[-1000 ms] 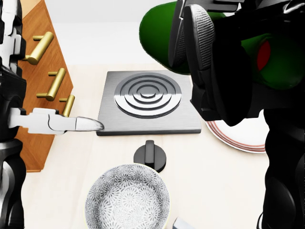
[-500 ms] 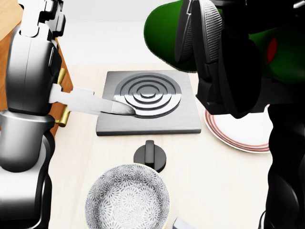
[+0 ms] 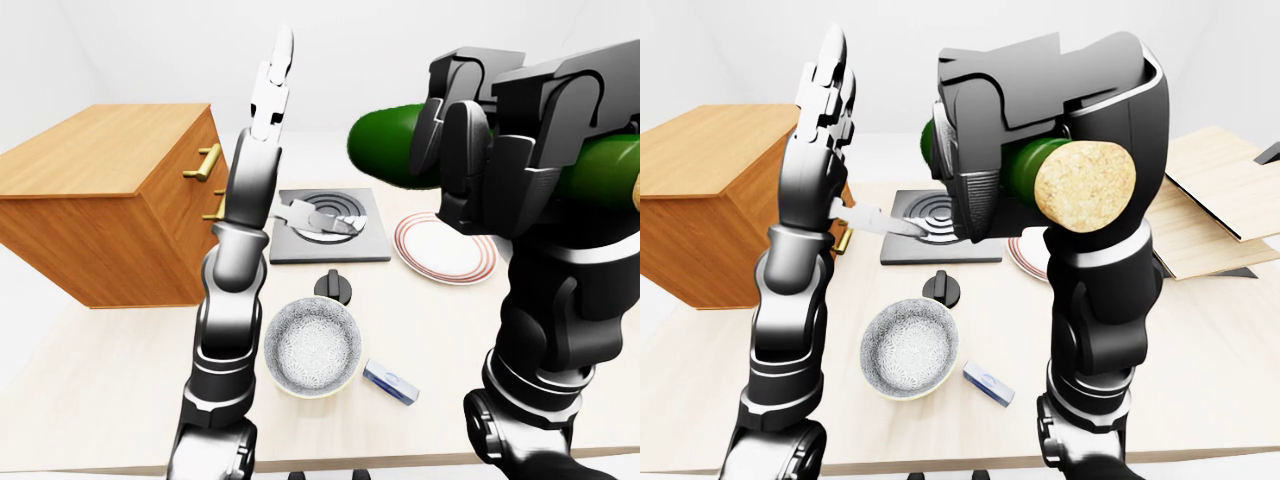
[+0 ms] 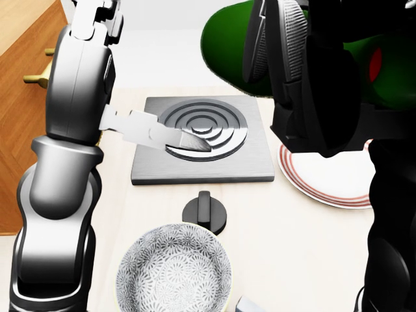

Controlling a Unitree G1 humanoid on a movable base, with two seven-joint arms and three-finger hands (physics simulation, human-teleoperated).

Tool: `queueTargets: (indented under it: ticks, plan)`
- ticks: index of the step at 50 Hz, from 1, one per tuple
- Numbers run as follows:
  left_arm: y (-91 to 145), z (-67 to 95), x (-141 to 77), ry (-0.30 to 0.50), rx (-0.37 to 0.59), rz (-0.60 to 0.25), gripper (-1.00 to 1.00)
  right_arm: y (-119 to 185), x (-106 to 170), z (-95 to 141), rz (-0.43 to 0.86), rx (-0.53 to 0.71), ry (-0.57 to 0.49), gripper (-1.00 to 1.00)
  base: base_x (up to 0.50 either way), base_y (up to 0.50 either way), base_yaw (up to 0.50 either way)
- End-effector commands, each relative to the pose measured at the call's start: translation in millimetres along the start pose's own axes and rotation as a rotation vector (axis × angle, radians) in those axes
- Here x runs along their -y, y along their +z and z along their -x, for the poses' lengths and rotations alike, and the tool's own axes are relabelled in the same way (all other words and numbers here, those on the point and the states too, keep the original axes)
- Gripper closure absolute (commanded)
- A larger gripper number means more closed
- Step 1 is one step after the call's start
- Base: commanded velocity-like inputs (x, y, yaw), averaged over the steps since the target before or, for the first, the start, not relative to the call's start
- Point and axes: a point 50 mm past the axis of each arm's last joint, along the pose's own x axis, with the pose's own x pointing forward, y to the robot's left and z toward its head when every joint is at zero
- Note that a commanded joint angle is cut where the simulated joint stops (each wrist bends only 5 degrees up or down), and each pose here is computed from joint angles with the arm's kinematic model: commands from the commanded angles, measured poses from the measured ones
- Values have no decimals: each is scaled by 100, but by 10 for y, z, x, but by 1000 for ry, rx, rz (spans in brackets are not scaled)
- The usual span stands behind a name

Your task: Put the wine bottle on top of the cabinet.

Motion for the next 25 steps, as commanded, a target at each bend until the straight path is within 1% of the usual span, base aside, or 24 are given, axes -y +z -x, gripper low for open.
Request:
queueTargets:
  ticks: [1, 6, 16, 23, 25]
  plan:
    - [-114, -97, 38, 2, -44, 21, -100, 49, 43, -16, 63, 13, -58, 100, 0, 0, 0]
    - [-96, -119, 49, 2, -36, 26, -100, 55, 38, -18, 62, 16, -58, 100, 0, 0, 0]
    - [-142, -171, 88, 0, -56, 38, -100, 49, 36, -14, 56, 14, -62, 100, 0, 0, 0]
    - [-5, -169, 137, -14, -3, 38, -100, 38, 50, -3, 55, 7, -68, 100, 0, 0, 0]
    - [77, -162, 155, -19, 29, 37, -100, 39, 56, -2, 56, 7, -70, 100, 0, 0, 0]
